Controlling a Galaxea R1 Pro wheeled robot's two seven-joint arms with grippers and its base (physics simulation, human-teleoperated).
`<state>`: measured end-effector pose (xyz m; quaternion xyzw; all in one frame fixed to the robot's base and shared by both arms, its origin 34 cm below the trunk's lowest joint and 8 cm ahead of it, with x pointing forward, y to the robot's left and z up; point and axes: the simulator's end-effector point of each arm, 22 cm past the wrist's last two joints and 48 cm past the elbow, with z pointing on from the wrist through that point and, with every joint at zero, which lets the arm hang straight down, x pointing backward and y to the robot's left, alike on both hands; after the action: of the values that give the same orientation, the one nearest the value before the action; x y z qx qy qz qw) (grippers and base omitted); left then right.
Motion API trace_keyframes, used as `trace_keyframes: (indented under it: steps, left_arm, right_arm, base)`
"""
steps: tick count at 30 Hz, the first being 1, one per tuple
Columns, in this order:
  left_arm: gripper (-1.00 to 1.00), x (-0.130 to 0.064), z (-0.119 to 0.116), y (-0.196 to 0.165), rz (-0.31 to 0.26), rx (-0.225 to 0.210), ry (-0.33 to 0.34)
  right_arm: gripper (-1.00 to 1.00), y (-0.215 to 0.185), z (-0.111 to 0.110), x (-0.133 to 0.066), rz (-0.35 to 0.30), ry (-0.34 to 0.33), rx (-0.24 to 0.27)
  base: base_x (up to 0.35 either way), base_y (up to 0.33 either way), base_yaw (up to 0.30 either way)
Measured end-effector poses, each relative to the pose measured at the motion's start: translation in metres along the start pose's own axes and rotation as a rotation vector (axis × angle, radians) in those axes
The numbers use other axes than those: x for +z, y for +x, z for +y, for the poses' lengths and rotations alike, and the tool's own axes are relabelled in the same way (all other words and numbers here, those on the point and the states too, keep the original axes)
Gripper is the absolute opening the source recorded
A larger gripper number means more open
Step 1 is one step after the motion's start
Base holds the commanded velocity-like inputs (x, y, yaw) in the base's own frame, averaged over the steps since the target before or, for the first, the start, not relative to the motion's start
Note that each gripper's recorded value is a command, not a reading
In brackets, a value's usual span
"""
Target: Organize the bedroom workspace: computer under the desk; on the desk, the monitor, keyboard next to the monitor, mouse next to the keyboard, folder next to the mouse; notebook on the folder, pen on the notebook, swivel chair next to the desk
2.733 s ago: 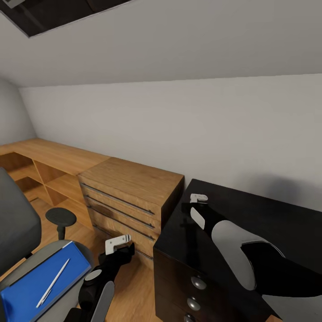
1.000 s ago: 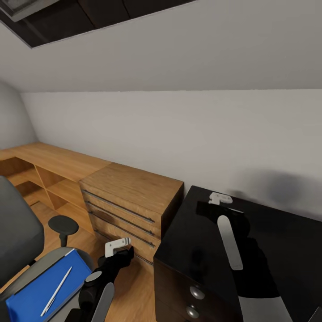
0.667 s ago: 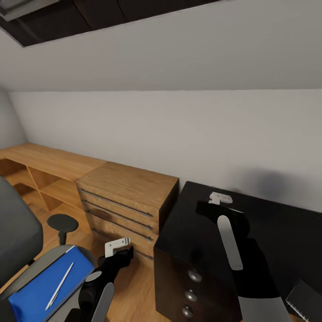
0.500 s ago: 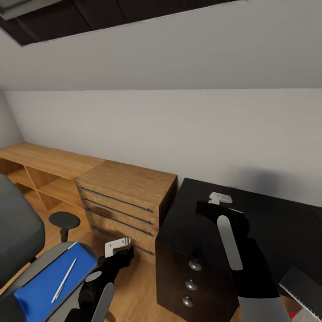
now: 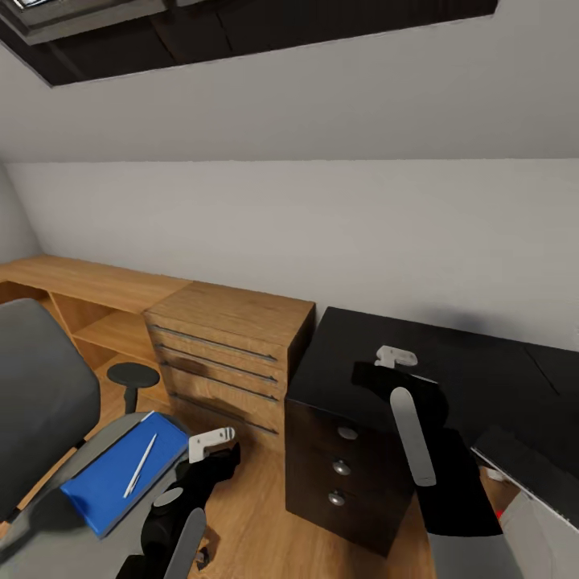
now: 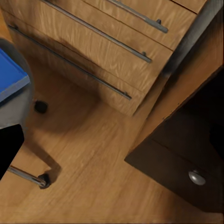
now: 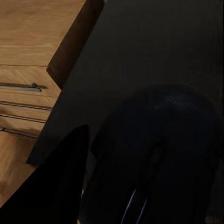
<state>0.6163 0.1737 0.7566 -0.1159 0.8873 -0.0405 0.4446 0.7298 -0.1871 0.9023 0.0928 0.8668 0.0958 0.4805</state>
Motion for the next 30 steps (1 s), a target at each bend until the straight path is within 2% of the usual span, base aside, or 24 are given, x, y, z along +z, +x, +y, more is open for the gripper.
trace_keyframes:
  steps: [4, 8, 11, 14, 17, 22, 23, 26, 27, 30]
  left_arm:
    - [1.00, 0.001, -0.001, 0.005, 0.011, 0.004, 0.000]
    - [1.00, 0.005, 0.000, 0.020, 0.045, 0.012, -0.006]
    - [1.00, 0.009, 0.000, 0.040, 0.097, 0.029, -0.014]
    - [1.00, 0.011, -0.006, 0.072, 0.169, 0.074, -0.013]
    - [1.00, 0.010, -0.009, 0.086, 0.206, 0.103, -0.011]
    - [1.00, 0.012, 0.012, 0.147, 0.333, 0.154, -0.056]
    - [1.00, 0.012, 0.015, 0.155, 0.344, 0.158, -0.063]
    - [1.00, 0.013, 0.031, 0.190, 0.360, 0.157, -0.097]
    - [1.00, 0.014, 0.042, 0.209, 0.348, 0.148, -0.121]
    - [1.00, 0.011, 0.051, 0.218, 0.335, 0.142, -0.140]
  right_arm:
    - [-1.00, -0.002, 0.000, -0.001, -0.004, 0.000, 0.001]
    - [-1.00, -0.003, -0.002, -0.003, -0.007, 0.003, 0.001]
    - [-1.00, -0.009, -0.003, -0.006, -0.010, 0.006, 0.006]
    - [-1.00, -0.016, -0.005, -0.009, -0.018, 0.010, 0.020]
    - [-1.00, -0.023, -0.005, -0.012, -0.027, 0.012, 0.027]
    - [-1.00, -0.035, -0.010, -0.018, -0.040, 0.024, 0.038]
    - [-1.00, -0.037, -0.010, -0.019, -0.042, 0.026, 0.039]
    - [-1.00, -0.043, -0.013, -0.021, -0.049, 0.033, 0.046]
    - [-1.00, -0.046, -0.021, -0.022, -0.049, 0.048, 0.057]
    - [-1.00, -0.051, -0.036, -0.025, -0.045, 0.071, 0.070]
  base:
    - [-0.183, -0.192, -0.215]
    - [-0.053, -0.073, -0.228]
    - [-0.017, -0.024, -0.231]
    - [-0.007, -0.009, -0.232]
    - [-0.002, -0.003, -0.233]
    - [-0.001, -0.001, -0.239]
    - [0.000, 0.000, -0.247]
    - [-0.126, -0.032, -0.268]
    - [-0.250, -0.090, -0.283]
    - [-0.199, -0.089, -0.290]
